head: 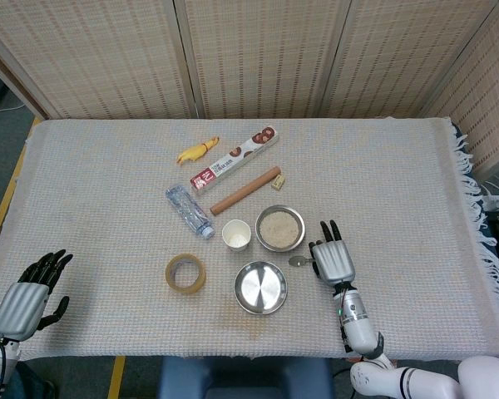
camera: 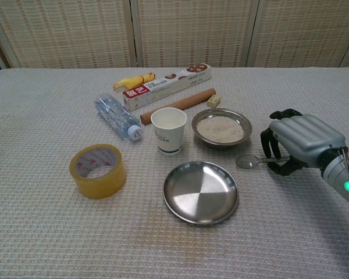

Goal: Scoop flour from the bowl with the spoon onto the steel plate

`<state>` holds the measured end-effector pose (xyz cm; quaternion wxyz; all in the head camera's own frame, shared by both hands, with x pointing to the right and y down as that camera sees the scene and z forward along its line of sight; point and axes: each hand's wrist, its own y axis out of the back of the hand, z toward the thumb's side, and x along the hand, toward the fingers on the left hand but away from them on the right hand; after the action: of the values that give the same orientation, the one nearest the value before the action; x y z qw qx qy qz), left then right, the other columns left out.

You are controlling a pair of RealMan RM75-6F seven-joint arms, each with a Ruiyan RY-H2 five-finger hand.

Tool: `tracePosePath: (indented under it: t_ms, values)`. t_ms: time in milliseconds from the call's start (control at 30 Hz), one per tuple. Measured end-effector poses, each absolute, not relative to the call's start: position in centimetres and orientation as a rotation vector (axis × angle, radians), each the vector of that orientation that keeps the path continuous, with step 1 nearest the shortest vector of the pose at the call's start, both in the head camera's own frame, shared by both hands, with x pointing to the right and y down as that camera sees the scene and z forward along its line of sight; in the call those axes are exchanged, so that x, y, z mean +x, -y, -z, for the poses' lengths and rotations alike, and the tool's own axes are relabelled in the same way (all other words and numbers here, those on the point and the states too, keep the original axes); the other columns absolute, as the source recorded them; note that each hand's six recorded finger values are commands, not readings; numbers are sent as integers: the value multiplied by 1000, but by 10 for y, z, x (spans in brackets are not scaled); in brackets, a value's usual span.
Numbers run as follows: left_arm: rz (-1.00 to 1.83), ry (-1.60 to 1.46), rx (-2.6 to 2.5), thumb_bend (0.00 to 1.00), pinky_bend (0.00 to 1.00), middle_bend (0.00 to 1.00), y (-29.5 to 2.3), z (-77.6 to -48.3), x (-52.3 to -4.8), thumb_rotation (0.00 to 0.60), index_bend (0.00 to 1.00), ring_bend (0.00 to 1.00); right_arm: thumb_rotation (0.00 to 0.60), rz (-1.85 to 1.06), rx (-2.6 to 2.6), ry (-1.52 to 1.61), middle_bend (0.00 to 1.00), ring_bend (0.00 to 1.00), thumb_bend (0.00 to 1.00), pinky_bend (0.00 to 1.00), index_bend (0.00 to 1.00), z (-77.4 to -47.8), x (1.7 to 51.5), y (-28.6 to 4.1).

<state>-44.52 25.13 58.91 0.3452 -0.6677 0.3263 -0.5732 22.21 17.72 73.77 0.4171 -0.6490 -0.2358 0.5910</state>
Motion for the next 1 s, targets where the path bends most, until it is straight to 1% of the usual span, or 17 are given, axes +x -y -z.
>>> tracePosePath:
  t_ms: [167, 367, 500, 633, 800, 1000]
  values:
    - [1485, -852, -1733, 448, 158, 0, -251, -588, -446, 600, 0, 37, 600, -1485, -1626, 588, 571, 41, 373, 0, 934, -729, 230, -173]
    - [1485, -845, -1736, 449, 159, 0, -251, -589, -444, 600, 0, 37, 600, -1489, -1609, 581, 571, 40, 373, 0, 934, -704, 242, -160]
    - [1485, -841, -1736, 448, 158, 0, -252, -589, -443, 600, 0, 37, 600, -1477, -1532, 584, 571, 41, 373, 0, 934, -680, 247, -137]
    - [1485, -838, -1737, 449, 158, 0, -252, -589, -443, 600, 0, 37, 600, -1457, -1457, 574, 571, 41, 373, 0, 934, -666, 238, -112]
    - [1484, -837, -1739, 449, 158, 0, -252, -589, -442, 600, 0, 37, 600, -1441, -1372, 500, 571, 41, 375, 0, 934, -662, 216, -83]
    - [1484, -843, -1739, 449, 158, 0, -252, -588, -444, 600, 0, 37, 600, -1441, -1250, 345, 572, 41, 380, 0, 940, -677, 183, -61]
